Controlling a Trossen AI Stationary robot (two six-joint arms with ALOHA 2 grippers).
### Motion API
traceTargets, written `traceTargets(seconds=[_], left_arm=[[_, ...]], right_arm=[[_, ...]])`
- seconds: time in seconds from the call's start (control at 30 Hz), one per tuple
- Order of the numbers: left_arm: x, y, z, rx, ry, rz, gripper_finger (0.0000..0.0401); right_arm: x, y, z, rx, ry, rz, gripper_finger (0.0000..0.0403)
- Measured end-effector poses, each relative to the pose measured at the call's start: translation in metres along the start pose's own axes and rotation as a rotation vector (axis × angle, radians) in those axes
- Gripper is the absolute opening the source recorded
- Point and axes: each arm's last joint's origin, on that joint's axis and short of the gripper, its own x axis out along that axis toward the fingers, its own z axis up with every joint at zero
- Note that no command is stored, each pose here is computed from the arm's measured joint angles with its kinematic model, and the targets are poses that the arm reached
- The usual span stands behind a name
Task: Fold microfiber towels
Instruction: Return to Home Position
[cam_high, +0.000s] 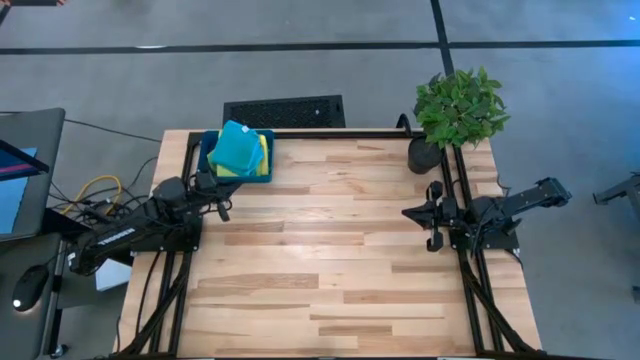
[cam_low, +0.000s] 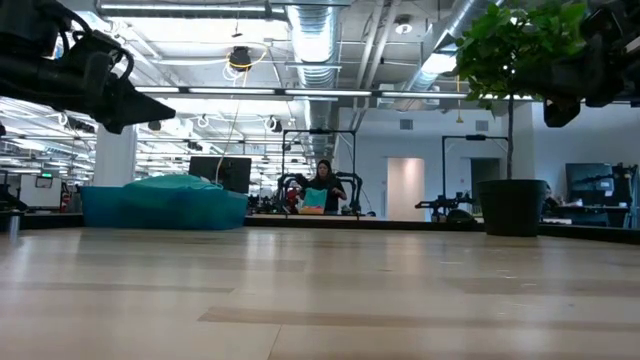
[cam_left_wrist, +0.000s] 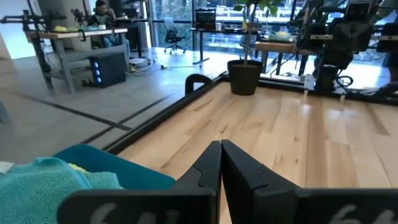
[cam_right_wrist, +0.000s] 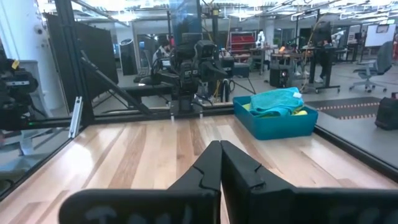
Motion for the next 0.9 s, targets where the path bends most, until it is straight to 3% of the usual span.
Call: traceTargets(seconds=[0.9], left_arm=[[0.0001, 0.0000, -0.0005, -0.014, 0.003, 0.001, 0.0000]], right_arm=[[0.0000, 0.0000, -0.0003, 0.000, 0.001, 0.000, 0.0031]])
